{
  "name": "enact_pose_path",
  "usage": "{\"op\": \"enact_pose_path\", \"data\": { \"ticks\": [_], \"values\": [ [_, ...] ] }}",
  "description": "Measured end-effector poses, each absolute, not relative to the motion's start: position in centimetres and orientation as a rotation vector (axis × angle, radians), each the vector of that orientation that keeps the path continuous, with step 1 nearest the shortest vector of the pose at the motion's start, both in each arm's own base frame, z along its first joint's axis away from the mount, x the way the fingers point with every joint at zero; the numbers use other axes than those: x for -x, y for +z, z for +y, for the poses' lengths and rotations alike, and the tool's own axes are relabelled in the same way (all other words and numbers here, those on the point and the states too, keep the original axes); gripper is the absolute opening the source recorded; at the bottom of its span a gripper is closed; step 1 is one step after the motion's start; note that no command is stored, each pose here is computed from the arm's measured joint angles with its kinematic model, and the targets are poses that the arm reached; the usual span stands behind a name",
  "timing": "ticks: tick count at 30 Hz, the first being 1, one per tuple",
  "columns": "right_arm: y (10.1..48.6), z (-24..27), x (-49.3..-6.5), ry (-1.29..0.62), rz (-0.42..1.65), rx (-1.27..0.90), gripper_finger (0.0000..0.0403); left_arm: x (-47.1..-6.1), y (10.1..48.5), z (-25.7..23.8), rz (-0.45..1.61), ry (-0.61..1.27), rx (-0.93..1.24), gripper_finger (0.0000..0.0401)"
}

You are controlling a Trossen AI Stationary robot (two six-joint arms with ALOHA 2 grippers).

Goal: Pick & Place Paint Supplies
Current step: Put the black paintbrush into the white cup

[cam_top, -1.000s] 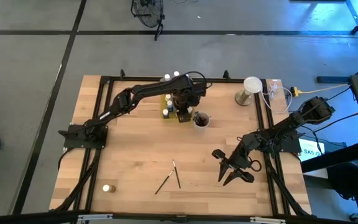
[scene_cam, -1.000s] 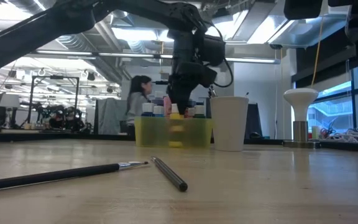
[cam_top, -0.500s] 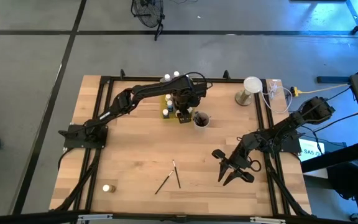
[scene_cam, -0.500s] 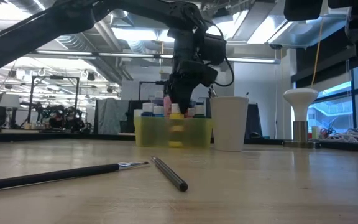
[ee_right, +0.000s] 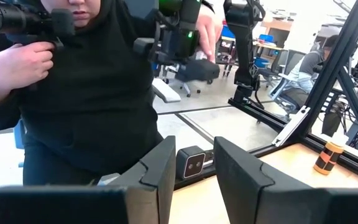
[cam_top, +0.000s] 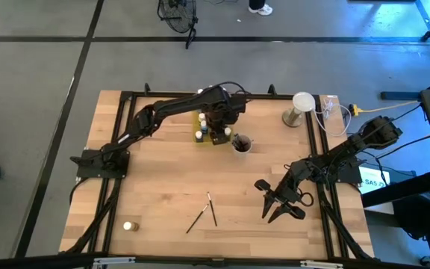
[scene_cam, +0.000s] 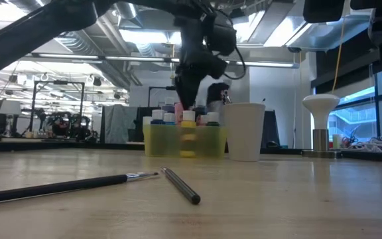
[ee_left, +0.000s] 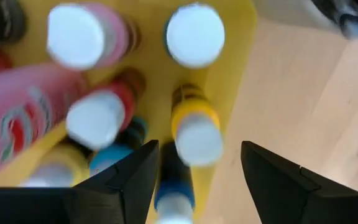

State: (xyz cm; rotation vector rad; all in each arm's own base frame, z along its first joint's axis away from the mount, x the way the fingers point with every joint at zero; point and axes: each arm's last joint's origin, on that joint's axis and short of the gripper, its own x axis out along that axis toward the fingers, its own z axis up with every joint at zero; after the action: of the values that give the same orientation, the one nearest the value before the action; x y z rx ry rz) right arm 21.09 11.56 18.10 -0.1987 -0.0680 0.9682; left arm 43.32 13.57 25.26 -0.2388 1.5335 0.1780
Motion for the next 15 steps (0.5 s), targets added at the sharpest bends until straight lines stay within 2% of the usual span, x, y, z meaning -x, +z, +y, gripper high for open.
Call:
{"op": "enact_pose_path", "data": {
  "ticks": [8, 15],
  "values": [
    [18.1, 11.5, -21.2, 0.932, -0.072, 0.207, 0.0112, -42.8, 28.6, 9.7, 1.473, 0.184, 0.317, 0.0223],
    [18.1, 11.4, -21.3, 0.89, -0.04, 0.157, 0.0112, -43.1, 30.3, 1.3, 1.457, 0.052, 0.302, 0.0223]
  ]
}}
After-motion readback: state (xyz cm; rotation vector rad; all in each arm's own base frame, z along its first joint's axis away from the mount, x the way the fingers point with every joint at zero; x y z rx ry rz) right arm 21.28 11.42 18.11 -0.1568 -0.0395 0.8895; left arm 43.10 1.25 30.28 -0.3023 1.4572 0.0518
